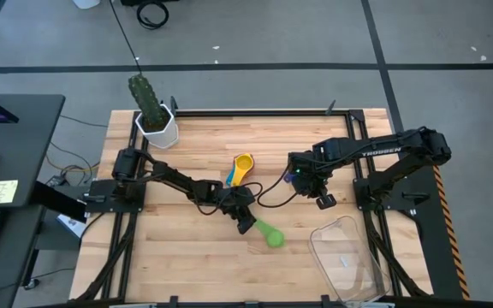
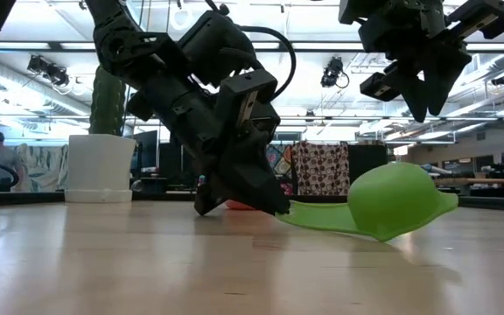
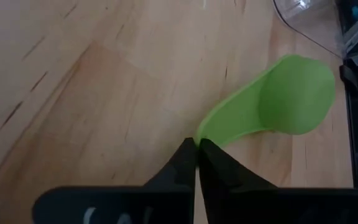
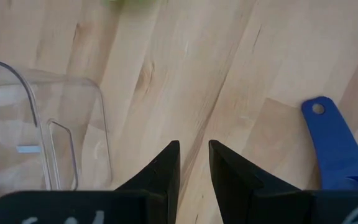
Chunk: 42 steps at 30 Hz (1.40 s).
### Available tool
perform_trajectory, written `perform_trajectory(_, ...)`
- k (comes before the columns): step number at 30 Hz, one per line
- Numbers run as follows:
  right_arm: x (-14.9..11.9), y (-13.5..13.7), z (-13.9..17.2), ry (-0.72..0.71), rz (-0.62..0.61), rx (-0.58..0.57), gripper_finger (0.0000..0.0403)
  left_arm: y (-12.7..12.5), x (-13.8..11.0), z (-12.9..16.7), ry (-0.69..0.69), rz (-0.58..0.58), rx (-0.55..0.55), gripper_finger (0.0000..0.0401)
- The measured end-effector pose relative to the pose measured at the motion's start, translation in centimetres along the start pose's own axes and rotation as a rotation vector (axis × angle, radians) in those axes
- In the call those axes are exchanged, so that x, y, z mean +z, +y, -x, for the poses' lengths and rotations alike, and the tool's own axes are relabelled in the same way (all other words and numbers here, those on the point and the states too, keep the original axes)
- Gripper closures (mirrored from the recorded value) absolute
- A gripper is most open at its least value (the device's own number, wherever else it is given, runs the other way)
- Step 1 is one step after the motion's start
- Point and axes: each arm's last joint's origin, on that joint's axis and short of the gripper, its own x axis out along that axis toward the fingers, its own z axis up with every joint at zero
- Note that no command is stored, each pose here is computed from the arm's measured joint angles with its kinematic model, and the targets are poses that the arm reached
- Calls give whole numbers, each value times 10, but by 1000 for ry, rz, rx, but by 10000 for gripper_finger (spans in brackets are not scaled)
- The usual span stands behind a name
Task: Nest measuring cups in basket
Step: Stack the green measuring cup on top of the yellow measuring cup
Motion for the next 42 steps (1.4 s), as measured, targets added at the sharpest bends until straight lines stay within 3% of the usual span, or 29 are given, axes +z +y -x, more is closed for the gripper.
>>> perform_trajectory(17, -7, 2, 0, 65, 67, 23, 327, -15, 19, 29, -46, -25, -50, 396)
perform_trajectory(22, -8, 2, 0, 81, 85, 28, 342, -26, 31, 51, -81, -46, -84, 397)
perform_trajectory(28, -10, -2, 1, 109, 75, -50, 353, -37, 48, 91, -140, -104, -75, 397)
perform_trajectory(34, -12, -9, 3, 104, 43, -55, 353, -38, 59, 150, -211, -160, 67, 397)
perform_trajectory(42, -5, -18, 16, 25, 7, -98, 385, -25, 62, 222, -251, -231, 375, 397)
